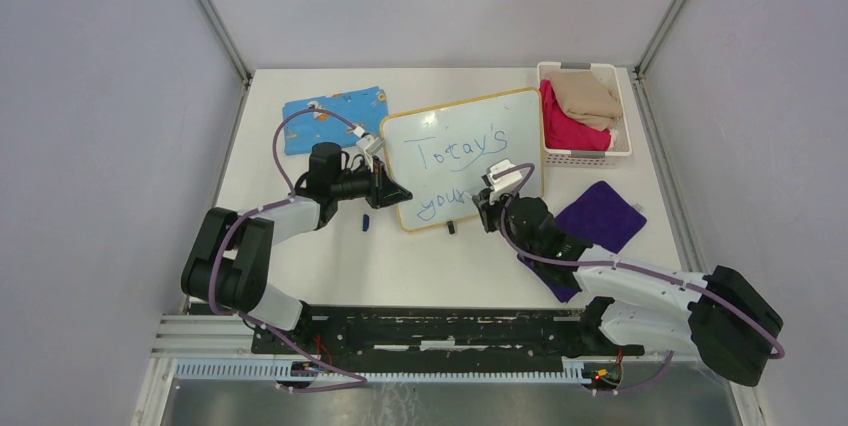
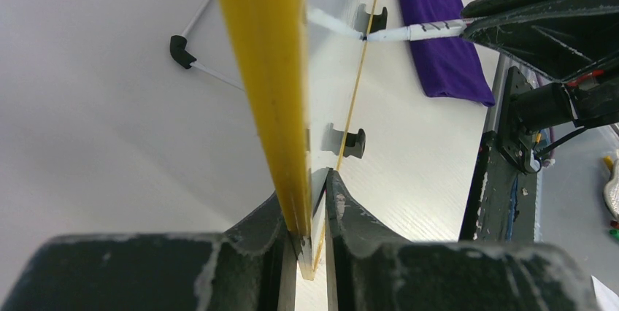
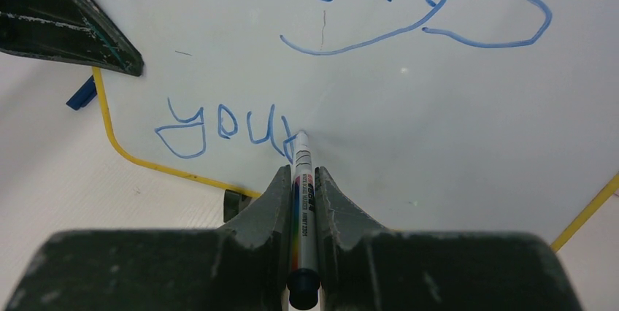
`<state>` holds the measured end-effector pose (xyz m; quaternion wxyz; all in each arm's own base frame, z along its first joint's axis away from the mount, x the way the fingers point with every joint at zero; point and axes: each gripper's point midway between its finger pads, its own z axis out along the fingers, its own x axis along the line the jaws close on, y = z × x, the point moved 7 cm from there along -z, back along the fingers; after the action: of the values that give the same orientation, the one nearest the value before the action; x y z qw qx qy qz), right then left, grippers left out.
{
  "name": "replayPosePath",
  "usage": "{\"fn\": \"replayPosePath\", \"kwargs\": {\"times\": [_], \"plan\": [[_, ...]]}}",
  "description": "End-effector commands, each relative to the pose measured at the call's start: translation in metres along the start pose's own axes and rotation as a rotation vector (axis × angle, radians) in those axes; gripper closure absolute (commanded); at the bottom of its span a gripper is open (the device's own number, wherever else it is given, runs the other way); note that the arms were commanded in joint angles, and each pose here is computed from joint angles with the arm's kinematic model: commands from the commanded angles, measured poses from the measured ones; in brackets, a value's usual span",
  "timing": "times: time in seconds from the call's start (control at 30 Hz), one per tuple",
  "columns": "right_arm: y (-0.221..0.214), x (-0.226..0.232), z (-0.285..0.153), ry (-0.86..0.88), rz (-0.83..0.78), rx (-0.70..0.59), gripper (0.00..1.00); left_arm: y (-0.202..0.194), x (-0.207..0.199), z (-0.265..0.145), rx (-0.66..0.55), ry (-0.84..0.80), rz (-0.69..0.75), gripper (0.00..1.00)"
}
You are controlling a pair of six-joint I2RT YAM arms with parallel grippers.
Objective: Write a sentence on the whiteboard
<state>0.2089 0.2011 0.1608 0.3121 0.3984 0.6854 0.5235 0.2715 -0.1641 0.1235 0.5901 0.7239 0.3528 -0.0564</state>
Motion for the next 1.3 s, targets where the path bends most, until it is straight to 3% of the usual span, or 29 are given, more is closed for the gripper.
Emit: {"fn": "replayPosePath", "kwargs": {"times": [0.0,0.23,0.5,0.77,1.27], "plan": [[0.021,-0.018,0.001,-0.105,0.013,-0.064,1.00,-0.027,0.008,0.002,0.102,0.065,0.003,0.80],[0.016,-0.021,-0.003,-0.103,0.023,-0.057,1.00,-0.026,0.008,0.002,0.103,0.063,0.003,0.80],[0.059,-0.022,-0.034,-0.026,0.053,-0.194,1.00,-0.027,0.008,0.002,0.103,0.065,0.004,0.80],[0.044,-0.051,-0.064,-0.186,0.033,-0.248,1.00,-0.026,0.009,0.003,0.103,0.069,0.003,0.80],[0.037,-0.031,-0.032,-0.102,0.085,-0.233,1.00,-0.027,0.010,0.003,0.106,0.073,-0.002,0.80]]}}
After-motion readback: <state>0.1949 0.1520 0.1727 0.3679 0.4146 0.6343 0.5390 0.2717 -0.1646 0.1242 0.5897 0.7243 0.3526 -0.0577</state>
